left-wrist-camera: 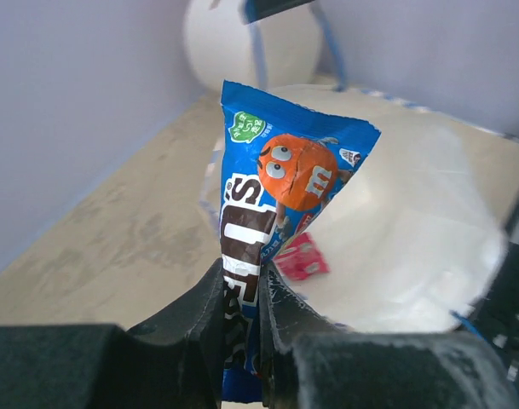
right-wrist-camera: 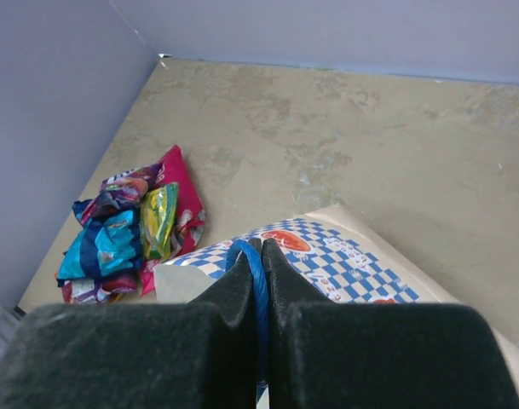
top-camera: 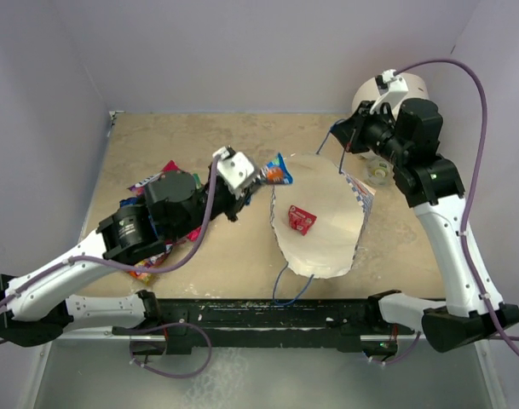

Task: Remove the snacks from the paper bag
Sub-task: Place the snack at the center of the board.

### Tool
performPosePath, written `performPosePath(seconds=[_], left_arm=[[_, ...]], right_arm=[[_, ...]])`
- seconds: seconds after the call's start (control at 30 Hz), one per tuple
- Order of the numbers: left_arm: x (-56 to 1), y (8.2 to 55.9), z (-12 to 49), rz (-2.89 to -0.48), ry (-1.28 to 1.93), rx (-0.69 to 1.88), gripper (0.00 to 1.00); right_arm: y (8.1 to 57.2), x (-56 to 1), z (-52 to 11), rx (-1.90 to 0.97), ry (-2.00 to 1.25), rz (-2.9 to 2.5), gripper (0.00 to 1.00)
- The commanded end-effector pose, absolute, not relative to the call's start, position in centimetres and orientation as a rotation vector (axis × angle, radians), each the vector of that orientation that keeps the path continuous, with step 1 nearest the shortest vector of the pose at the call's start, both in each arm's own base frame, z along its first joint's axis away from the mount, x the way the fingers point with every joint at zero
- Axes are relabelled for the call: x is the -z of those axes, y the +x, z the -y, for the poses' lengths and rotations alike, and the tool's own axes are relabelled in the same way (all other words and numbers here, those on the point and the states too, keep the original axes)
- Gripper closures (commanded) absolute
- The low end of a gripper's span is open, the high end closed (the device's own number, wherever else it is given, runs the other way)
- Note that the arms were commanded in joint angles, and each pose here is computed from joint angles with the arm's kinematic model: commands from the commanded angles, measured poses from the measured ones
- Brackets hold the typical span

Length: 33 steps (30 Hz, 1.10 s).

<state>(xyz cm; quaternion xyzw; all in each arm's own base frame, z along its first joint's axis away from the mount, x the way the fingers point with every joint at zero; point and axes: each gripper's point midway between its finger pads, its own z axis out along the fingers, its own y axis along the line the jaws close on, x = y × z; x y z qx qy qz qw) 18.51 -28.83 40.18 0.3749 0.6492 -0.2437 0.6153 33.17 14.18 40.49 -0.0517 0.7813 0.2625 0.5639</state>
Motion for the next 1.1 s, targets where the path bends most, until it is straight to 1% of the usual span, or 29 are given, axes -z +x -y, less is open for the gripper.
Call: performPosePath(seconds=[0.0,0.13,0.27,0.4,0.5,0.6,0.77,0.8,0.93,1.07], left_arm=[[-41.3,24.2,23.6,-1.569,0.607,0.293,1.0],[-42.8,27.2,20.2,-1.559,0.409,0.168,1.0],[-41.8,30.5,16.3,-1.624,0.249,0.015,1.0],[-37.6,33.2,9.9,-1.793,-0.063,-0.094,1.0],[-33.0,33.4,6.0,-1.946,-0.273,-0.163,1.0],[-28.8,32.9,4.2,-2.099,-0.377,-0.187,1.0],[-25.1,32.0,5.0,-2.204,-0.261,-0.152,1.0],[-24.0,31.6,5.2,-2.224,-0.216,-0.137,1.0],[-22.6,31.3,7.5,-2.235,0.034,-0.022,1.0],[-21.2,31.7,6.9,-2.271,0.266,-0.139,1.0]], right_arm=[[35.3,-41.5,-14.6,-0.59,-0.179,-1.756,1.0],[36.5,-40.6,-15.4,-0.605,-0.223,-1.782,1.0],[37.0,-40.1,-15.9,-0.614,-0.257,-1.79,1.0],[36.8,-39.8,-15.5,-0.58,-0.278,-1.795,1.0],[36.2,-39.6,-15.3,-0.565,-0.29,-1.792,1.0],[35.8,-39.2,-15.1,-0.561,-0.29,-1.794,1.0],[35.2,-39.3,-15.7,-0.598,-0.309,-1.774,1.0],[35.0,-39.4,-15.9,-0.613,-0.312,-1.767,1.0],[34.3,-39.1,-15.8,-0.617,-0.313,-1.764,1.0],[34.4,-38.8,-15.0,-0.562,-0.312,-1.77,1.0]])
